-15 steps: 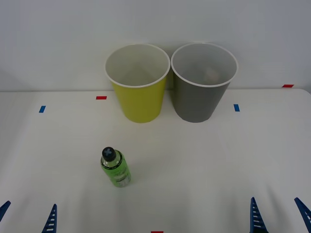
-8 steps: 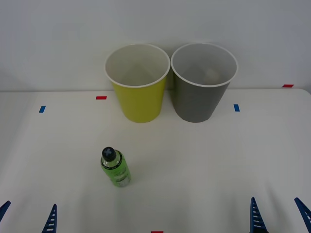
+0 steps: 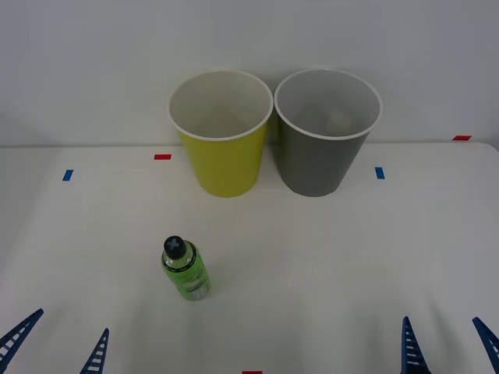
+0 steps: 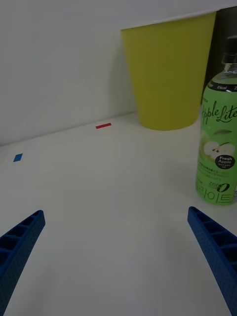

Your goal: Put cans in the gray bin and PET bottles in the light green bin.

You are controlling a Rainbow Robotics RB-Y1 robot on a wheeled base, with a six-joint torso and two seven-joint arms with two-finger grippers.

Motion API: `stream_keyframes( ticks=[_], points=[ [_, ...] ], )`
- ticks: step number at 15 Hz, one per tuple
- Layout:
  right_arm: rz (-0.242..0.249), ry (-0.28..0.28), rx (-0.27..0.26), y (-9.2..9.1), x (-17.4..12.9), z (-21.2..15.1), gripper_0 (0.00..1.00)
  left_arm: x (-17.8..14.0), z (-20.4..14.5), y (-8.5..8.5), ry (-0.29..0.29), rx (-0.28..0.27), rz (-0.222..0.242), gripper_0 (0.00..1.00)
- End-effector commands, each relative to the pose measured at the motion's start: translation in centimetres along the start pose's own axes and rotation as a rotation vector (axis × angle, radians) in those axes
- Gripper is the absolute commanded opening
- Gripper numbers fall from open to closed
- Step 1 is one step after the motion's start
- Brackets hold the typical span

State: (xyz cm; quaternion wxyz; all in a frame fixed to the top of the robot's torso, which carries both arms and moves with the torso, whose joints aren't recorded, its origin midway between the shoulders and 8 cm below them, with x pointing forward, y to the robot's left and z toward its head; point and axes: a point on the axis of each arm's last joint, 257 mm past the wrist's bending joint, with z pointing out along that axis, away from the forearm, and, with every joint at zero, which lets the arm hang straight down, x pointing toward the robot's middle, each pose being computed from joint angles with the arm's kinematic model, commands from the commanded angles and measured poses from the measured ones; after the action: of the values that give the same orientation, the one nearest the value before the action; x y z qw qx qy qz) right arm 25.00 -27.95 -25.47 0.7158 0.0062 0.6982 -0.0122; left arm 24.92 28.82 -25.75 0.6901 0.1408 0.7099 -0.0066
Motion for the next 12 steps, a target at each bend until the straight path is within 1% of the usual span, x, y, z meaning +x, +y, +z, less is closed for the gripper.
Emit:
stream_keyframes(
  ticks=[1, 2, 4, 5, 6, 8, 10, 12],
  points=[
    [0.0, 0.0, 0.0, 0.0, 0.0, 0.0, 0.96, -0.3, 1.3, -2.1, -0.031, 0.105, 0.008, 1.0],
    [0.0, 0.0, 0.0, 0.0, 0.0, 0.0, 0.96, -0.3, 1.9, -3.2, -0.055, 0.149, 0.012, 1.0],
    [0.0, 0.0, 0.0, 0.0, 0.0, 0.0, 0.96, -0.3, 2.9, -4.8, -0.079, 0.203, 0.011, 1.0],
    [0.0, 0.0, 0.0, 0.0, 0.0, 0.0, 0.96, -0.2, 3.6, -5.4, -0.085, 0.232, 0.017, 1.0],
    [0.0, 0.0, 0.0, 0.0, 0.0, 0.0, 0.96, -0.2, 4.1, -5.7, -0.093, 0.25, 0.025, 1.0],
    [0.0, 0.0, 0.0, 0.0, 0.0, 0.0, 0.96, -0.2, 5.4, -6.4, -0.108, 0.278, 0.022, 1.0],
    [0.0, 0.0, 0.0, 0.0, 0.0, 0.0, 0.96, -0.2, 6.4, -7.0, -0.119, 0.3, 0.015, 1.0],
    [0.0, 0.0, 0.0, 0.0, 0.0, 0.0, 0.96, -1.0, 7.5, -7.4, -0.14, 0.313, -0.001, 1.0]
  ],
)
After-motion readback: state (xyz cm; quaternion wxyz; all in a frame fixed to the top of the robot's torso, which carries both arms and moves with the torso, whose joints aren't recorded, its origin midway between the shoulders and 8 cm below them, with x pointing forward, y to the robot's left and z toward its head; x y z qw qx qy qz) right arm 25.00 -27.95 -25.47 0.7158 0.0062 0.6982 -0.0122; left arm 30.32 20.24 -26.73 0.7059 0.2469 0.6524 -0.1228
